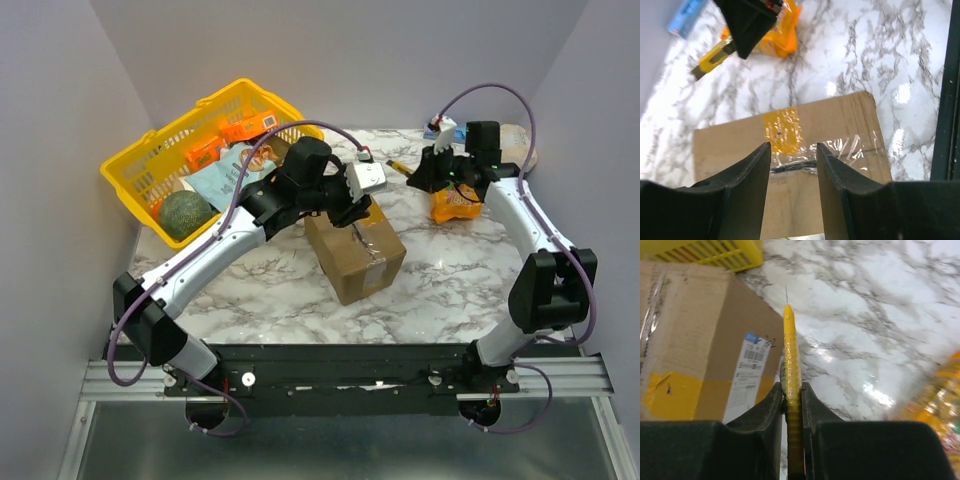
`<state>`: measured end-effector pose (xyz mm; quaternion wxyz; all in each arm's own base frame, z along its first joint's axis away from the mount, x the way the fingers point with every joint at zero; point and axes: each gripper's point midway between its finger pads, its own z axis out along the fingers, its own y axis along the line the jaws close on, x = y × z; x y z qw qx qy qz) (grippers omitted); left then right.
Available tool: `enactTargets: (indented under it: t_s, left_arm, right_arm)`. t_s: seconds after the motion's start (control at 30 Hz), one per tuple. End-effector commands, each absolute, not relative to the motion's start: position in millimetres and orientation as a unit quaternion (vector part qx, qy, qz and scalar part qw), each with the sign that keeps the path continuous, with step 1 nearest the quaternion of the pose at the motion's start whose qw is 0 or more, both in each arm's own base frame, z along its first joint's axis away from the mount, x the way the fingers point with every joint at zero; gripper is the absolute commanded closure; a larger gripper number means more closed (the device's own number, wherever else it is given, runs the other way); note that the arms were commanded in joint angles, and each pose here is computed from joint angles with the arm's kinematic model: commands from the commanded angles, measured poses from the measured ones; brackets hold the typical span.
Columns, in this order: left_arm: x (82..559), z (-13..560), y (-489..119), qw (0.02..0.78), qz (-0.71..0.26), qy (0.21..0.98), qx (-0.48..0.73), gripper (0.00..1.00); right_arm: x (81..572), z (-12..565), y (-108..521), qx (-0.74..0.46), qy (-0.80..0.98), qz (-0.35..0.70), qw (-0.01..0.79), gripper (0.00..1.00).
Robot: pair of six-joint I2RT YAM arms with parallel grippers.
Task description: Unpack the express box
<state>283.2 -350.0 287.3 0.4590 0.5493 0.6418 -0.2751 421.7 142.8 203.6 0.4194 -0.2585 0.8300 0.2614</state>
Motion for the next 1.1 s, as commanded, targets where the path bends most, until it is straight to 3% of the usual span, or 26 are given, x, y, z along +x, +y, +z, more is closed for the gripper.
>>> enactTargets:
  t_s: [0.0,0.2,0.23,0.3,0.53,0.67,0.83,0.93,1.07]
  left_arm:
    - [307,306,-317,0.489,-0.232,0.648,0.536,0.52]
    - [299,259,-260,0.435,-0.175,0.645,0.603,0.76]
    - [289,238,-250,0.410,-0.172,0.648,0.617,0.89]
    - [267,224,-237,0.388,-0.169,0.627,0.654,1.00]
    - [213,167,-241,0.341,-0.223,0.588,0.698,1.00]
    - [214,157,-295,0.357,-0.258,0.557,0.704,1.00]
    - [213,148,-363,0.354,-0.307,0.537,0.702,0.99]
    - [219,160,-412,0.382,-0.328,0.508,0.698,0.95]
    - [230,188,-471,0.402,-0.360,0.504,0.675,0.80]
  right_arm:
    - [419,248,117,-0.229,0.827,0.210,0.468,0.99]
    - [361,233,105,-0.261,0.834,0.182,0.451,1.00]
    - [351,213,98,-0.251,0.850,0.172,0.430,1.00]
    - [338,207,95,-0.242,0.857,0.169,0.421,1.00]
    - [328,184,89,-0.203,0.881,0.166,0.394,1.00]
    - [334,178,73,-0.186,0.891,0.136,0.392,0.99]
    - [341,184,16,-0.065,0.922,0.078,0.374,0.99]
    - [330,190,-4,-0.020,0.932,0.065,0.356,0.99]
    - [313,191,-5,-0.008,0.934,0.066,0.351,1.00]
